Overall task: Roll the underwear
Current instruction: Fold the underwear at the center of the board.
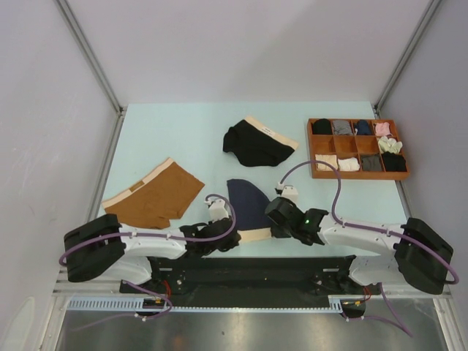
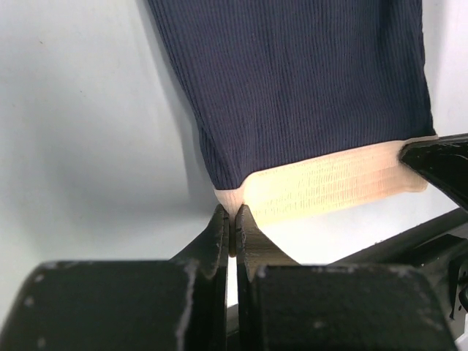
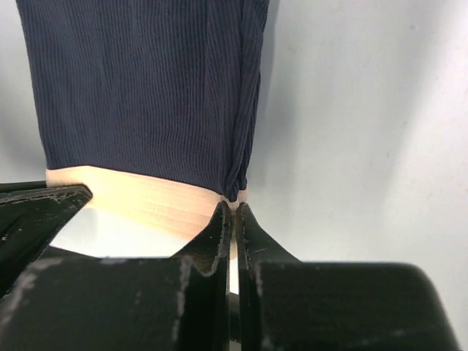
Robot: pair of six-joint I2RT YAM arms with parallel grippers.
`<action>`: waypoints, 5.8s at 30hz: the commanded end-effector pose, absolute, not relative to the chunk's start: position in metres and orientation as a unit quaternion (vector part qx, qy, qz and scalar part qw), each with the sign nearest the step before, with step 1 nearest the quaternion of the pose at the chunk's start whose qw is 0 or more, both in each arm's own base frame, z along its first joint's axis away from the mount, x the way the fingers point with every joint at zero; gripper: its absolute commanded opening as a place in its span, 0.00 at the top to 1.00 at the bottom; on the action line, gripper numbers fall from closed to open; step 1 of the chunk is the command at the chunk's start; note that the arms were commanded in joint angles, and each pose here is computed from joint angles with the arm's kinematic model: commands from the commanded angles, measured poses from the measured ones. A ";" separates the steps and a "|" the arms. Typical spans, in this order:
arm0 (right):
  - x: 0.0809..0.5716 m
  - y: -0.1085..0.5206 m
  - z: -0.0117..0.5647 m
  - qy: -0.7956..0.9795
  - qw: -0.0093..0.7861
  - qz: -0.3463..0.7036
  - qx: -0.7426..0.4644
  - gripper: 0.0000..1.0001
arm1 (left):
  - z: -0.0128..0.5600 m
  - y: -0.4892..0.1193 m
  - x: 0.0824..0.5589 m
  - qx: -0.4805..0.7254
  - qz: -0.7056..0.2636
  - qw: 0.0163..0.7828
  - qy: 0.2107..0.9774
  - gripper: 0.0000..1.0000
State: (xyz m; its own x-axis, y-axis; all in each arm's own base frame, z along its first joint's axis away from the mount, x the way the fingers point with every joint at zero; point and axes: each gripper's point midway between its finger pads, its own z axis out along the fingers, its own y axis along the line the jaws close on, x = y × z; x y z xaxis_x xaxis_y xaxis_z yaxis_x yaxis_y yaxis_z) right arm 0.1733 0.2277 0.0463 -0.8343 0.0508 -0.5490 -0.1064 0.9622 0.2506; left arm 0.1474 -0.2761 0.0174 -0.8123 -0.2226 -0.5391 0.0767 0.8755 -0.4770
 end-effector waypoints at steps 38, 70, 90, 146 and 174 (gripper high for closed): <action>0.183 0.291 0.081 0.925 0.330 0.181 -0.061 1.00 | 0.014 -0.271 0.151 0.001 -0.219 0.323 0.921 1.00; 0.167 0.367 0.030 0.933 0.238 0.253 -0.095 1.00 | 0.026 -0.258 0.146 0.007 -0.255 0.341 0.905 0.78; 0.163 0.359 0.019 0.938 0.225 0.250 -0.086 0.98 | 0.062 -0.212 0.201 -0.080 -0.251 0.398 0.878 0.32; 0.286 0.303 0.090 0.902 0.325 0.274 -0.073 0.48 | 0.008 -0.259 0.192 0.065 -0.305 0.354 0.882 1.00; 0.310 0.357 0.055 0.901 0.299 0.279 -0.148 0.79 | -0.002 -0.249 0.188 0.065 -0.287 0.348 0.890 0.99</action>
